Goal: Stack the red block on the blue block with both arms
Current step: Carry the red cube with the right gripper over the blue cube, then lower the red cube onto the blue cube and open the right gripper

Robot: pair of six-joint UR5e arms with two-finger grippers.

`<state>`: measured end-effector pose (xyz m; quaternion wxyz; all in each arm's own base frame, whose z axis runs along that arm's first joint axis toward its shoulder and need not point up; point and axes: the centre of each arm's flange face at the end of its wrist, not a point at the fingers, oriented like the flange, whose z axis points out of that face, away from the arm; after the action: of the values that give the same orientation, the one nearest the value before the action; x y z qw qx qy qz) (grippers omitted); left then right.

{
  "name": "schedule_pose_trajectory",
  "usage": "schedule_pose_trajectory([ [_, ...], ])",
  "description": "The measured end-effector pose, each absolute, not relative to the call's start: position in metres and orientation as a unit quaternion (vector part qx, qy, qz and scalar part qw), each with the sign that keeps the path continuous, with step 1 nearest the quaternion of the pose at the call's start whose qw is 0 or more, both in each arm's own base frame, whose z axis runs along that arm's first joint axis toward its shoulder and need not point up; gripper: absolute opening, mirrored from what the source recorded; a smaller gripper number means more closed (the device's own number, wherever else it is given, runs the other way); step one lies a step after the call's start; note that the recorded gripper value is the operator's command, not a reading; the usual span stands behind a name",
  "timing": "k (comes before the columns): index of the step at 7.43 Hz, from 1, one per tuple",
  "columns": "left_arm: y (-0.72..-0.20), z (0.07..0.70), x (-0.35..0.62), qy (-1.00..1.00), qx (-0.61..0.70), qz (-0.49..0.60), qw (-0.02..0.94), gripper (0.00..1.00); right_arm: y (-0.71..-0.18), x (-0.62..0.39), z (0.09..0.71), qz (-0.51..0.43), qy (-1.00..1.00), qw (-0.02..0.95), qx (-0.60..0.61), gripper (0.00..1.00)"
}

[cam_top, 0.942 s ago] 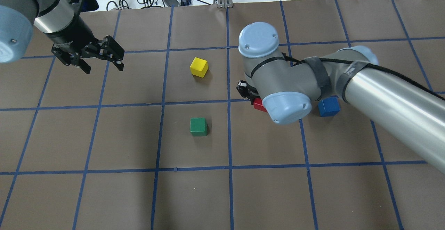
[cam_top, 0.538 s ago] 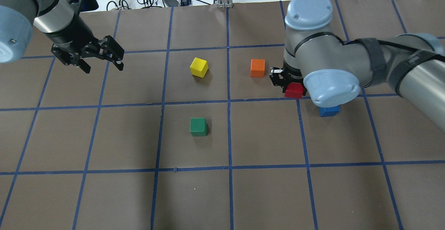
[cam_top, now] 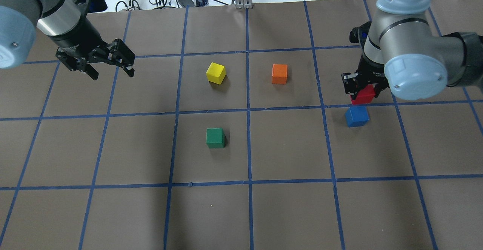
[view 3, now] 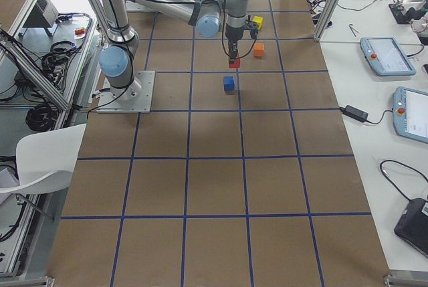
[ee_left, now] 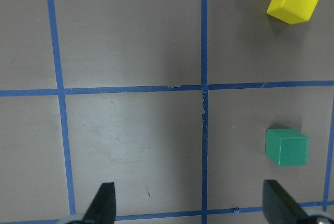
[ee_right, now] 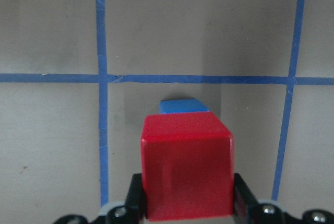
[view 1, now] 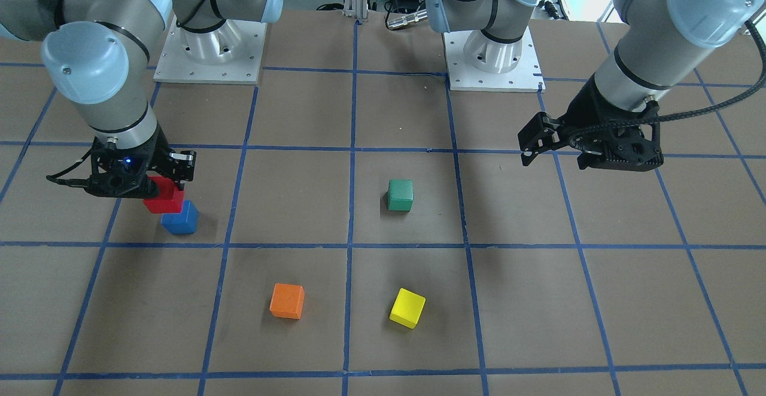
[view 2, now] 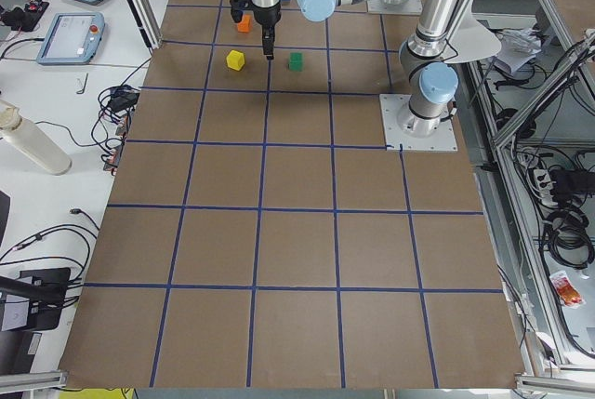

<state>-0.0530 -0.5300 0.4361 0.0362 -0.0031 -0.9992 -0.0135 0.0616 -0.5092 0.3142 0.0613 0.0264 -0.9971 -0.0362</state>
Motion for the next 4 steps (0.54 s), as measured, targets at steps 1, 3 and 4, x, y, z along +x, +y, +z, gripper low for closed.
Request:
schedule_pose_trajectory([
  [1, -0.530, 0.436, -0.053, -0.999, -0.003, -0.013, 0.036, 1.00, -0.502, 0.049, 0.296, -0.046, -0.997, 0.057, 0.032, 0.00],
  [3, -0.530, 0.436, -0.053, -0.999, -0.003, -0.013, 0.036, 1.00, -0.496, 0.042, 0.279, -0.033, -0.997, 0.058, 0.032, 0.00],
  [4, -0.530, 0.436, -0.053, -0.999, -0.003, -0.013, 0.036, 1.00, -0.496, 0.042, 0.276, -0.030, -0.997, 0.058, 0.032, 0.00],
])
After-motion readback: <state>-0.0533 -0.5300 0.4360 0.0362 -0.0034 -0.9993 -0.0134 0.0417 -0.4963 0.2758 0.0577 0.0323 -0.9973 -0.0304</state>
